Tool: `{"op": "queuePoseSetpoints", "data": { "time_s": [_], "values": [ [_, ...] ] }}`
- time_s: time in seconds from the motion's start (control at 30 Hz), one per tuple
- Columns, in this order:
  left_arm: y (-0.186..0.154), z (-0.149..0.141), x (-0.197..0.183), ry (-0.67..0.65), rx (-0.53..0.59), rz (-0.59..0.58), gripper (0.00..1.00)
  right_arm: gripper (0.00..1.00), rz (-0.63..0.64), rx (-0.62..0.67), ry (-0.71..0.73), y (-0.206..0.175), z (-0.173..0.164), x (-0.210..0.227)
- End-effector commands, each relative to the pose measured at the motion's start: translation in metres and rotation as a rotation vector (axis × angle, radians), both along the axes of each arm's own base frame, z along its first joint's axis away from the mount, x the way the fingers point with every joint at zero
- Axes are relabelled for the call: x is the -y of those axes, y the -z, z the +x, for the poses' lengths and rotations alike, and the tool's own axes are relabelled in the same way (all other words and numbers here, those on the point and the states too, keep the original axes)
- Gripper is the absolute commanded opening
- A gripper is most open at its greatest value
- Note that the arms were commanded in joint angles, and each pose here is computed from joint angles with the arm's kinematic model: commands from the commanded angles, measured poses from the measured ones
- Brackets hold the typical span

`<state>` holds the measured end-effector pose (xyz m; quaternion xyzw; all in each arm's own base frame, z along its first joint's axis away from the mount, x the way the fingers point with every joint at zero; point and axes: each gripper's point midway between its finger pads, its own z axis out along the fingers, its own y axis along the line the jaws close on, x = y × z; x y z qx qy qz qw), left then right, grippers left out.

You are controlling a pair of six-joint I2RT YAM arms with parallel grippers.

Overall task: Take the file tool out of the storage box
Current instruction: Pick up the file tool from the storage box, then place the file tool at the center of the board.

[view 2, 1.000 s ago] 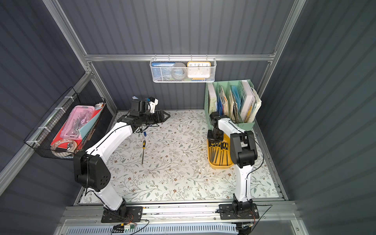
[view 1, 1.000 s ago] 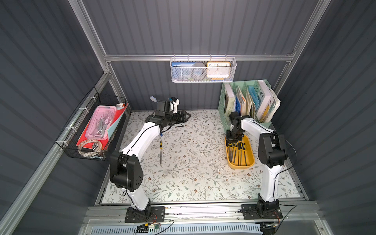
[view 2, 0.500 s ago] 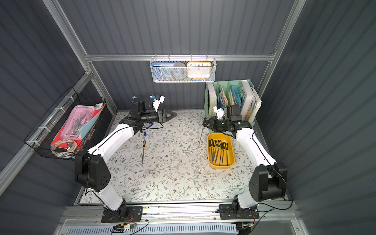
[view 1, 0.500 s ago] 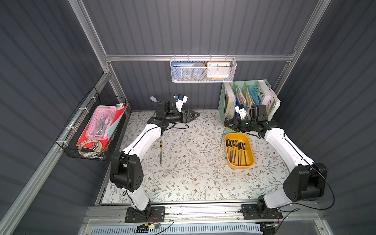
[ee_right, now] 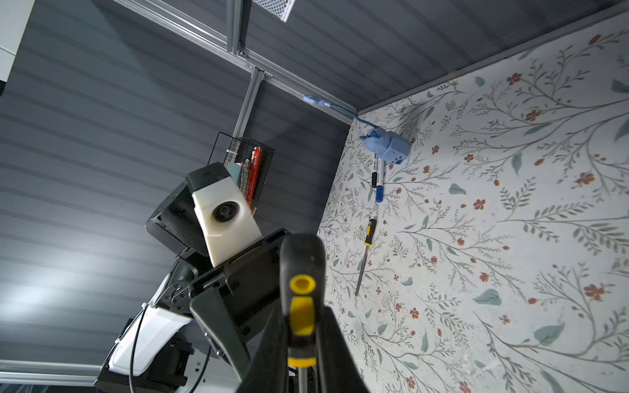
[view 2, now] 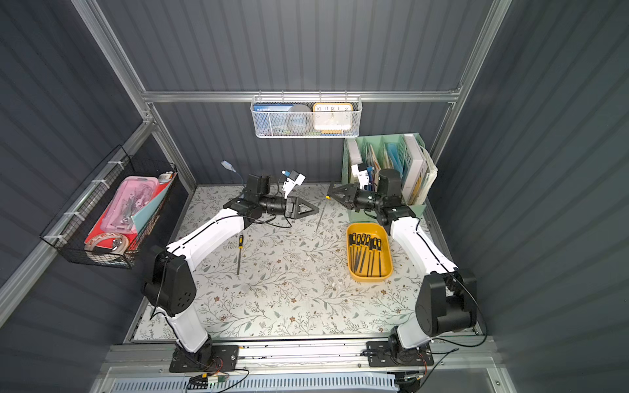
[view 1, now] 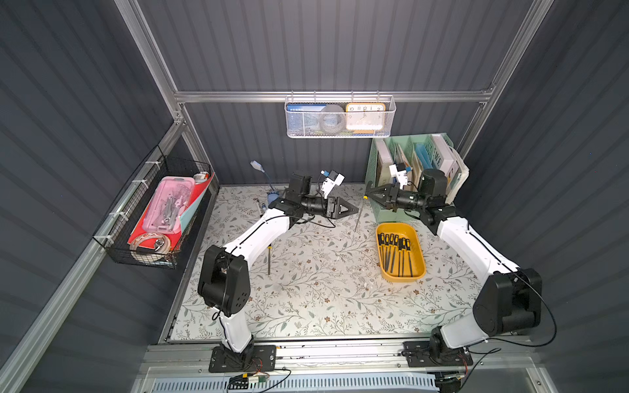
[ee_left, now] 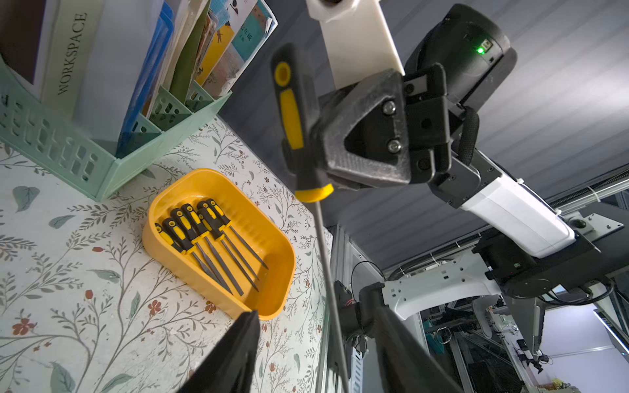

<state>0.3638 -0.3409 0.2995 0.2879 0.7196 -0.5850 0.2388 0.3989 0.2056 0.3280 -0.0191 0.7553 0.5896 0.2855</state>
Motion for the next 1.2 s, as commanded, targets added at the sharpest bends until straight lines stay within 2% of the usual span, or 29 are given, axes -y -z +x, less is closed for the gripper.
{"op": "queuePoseSetpoints", "data": {
  "time_s": [0.0, 0.13, 0.33, 0.4, 0.5, 0.53, 0.63, 0.7, 0.73, 0.8, 0.87, 0.9, 0.97, 1.03, 1.1, 1.17],
  "values": [
    [0.0, 0.0, 0.0, 0.021, 0.014, -0.003, 0.58, 0.03, 0.031, 0.044, -0.049, -0.019, -0.004, -0.011],
    [0.0, 0.004, 0.002, 0.017, 0.011, -0.006, 0.57, 0.03, 0.035, 0.043, -0.068, -0.018, -0.008, -0.019],
    [-0.002, 0.004, 0.004, 0.023, 0.008, -0.013, 0.47, 0.03, 0.035, 0.044, -0.078, -0.016, -0.009, -0.028],
    [-0.001, 0.003, 0.003, 0.024, 0.006, -0.01, 0.39, 0.03, 0.037, 0.044, -0.083, -0.016, -0.009, -0.031],
    [0.002, 0.003, 0.002, 0.017, 0.0, -0.002, 0.07, 0.03, 0.036, 0.039, -0.086, -0.013, -0.008, -0.033],
    [0.003, 0.003, 0.002, 0.011, 0.002, 0.002, 0.0, 0.04, 0.036, 0.037, -0.085, -0.012, -0.008, -0.033],
    [0.006, 0.003, 0.001, 0.009, -0.005, 0.009, 0.0, 0.06, 0.031, 0.034, -0.081, -0.009, -0.006, -0.034],
    [0.011, 0.004, 0.0, -0.01, -0.008, 0.03, 0.0, 0.14, 0.024, 0.033, -0.072, -0.007, -0.005, -0.033],
    [0.015, 0.007, -0.002, -0.035, -0.011, 0.054, 0.0, 0.29, 0.015, 0.029, -0.062, -0.004, -0.004, -0.032],
    [0.028, 0.02, -0.008, -0.128, -0.01, 0.127, 0.0, 0.45, -0.021, 0.035, -0.029, 0.002, -0.001, -0.028],
    [0.053, 0.043, -0.025, -0.309, -0.023, 0.258, 0.0, 0.64, -0.119, 0.013, 0.045, 0.02, 0.005, -0.017],
    [0.066, 0.052, -0.035, -0.384, -0.04, 0.318, 0.0, 0.69, -0.161, 0.007, 0.074, 0.026, 0.007, -0.011],
    [0.098, 0.069, -0.064, -0.562, -0.067, 0.48, 0.0, 0.75, -0.265, -0.026, 0.152, 0.042, 0.011, 0.005],
    [0.129, 0.079, -0.099, -0.734, -0.11, 0.656, 0.0, 0.79, -0.313, -0.035, 0.186, 0.05, 0.011, 0.015],
    [0.161, 0.077, -0.128, -0.829, -0.154, 0.818, 0.0, 0.81, -0.367, -0.061, 0.233, 0.059, 0.011, 0.025],
    [0.183, 0.081, -0.153, -0.947, -0.173, 0.932, 0.0, 0.82, -0.402, -0.076, 0.257, 0.067, 0.01, 0.031]
  ]
}}
